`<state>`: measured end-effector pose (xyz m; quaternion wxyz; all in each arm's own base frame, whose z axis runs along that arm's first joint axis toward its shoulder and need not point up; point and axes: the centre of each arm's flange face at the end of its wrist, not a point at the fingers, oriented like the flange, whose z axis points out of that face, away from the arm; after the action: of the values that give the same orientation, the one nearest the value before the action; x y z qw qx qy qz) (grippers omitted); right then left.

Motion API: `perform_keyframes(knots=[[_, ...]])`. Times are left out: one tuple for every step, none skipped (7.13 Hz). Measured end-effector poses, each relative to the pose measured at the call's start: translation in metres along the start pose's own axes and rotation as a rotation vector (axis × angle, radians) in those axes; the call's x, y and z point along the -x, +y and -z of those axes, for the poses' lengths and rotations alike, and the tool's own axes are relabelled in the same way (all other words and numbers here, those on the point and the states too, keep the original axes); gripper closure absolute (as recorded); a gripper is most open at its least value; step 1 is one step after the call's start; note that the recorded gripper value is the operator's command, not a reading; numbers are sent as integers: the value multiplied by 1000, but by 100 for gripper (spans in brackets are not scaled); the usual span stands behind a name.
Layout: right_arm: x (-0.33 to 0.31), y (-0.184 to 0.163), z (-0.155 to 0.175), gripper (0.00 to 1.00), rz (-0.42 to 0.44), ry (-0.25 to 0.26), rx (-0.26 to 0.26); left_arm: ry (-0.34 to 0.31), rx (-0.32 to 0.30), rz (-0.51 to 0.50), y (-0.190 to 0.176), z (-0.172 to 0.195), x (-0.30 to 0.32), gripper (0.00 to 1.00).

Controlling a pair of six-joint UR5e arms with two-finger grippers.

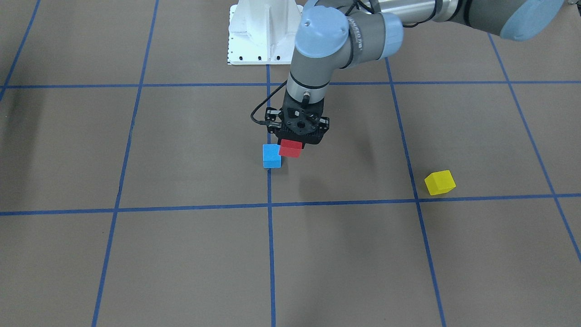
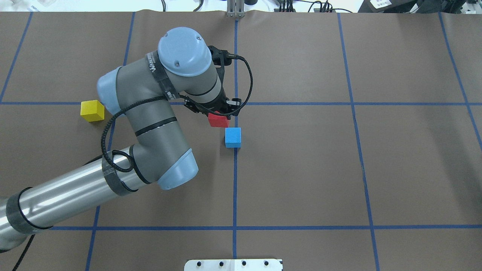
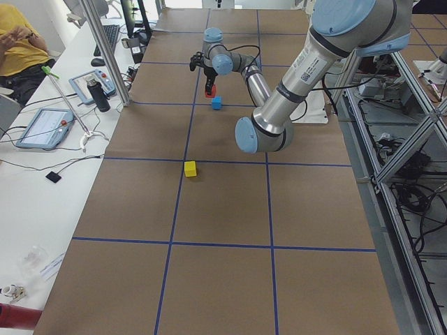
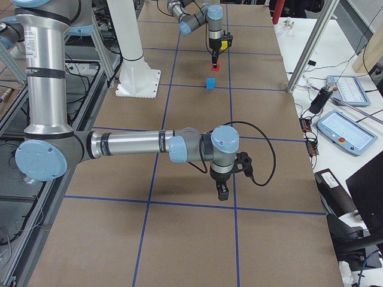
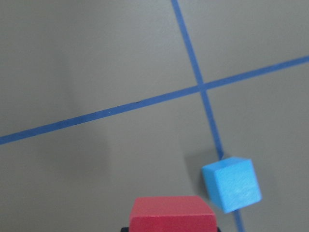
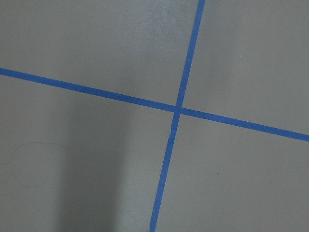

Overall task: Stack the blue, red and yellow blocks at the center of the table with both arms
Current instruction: 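Carry the red cube with the left gripper over the blue cube, then lower the red cube onto the blue cube and open the left gripper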

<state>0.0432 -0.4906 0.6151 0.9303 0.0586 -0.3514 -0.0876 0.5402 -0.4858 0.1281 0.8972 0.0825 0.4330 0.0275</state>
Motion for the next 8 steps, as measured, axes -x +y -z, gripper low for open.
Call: perform_keyframes(knots=[[0, 0, 0, 1, 0, 0, 0, -13, 1, 20, 1, -9, -16, 100], [0, 0, 0, 1, -1, 0, -1, -25, 5, 27, 2, -18, -24, 100], [0, 0, 1, 1, -1, 0, -1, -39, 7, 29, 4, -26, -25, 100], [0, 0, 1, 1, -1, 1, -2, -49, 15, 27, 8, -33, -26, 100], [0, 0, 1, 1, 0, 1, -2, -53, 24, 23, 13, -39, -28, 99], [0, -1, 1, 1, 0, 1, -2, -55, 29, 21, 17, -41, -30, 94], [0, -1, 1, 1, 0, 1, -3, -57, 31, 20, 19, -43, -30, 93], [0, -1, 1, 1, 0, 2, -3, -61, 32, 19, 20, -45, -31, 93]])
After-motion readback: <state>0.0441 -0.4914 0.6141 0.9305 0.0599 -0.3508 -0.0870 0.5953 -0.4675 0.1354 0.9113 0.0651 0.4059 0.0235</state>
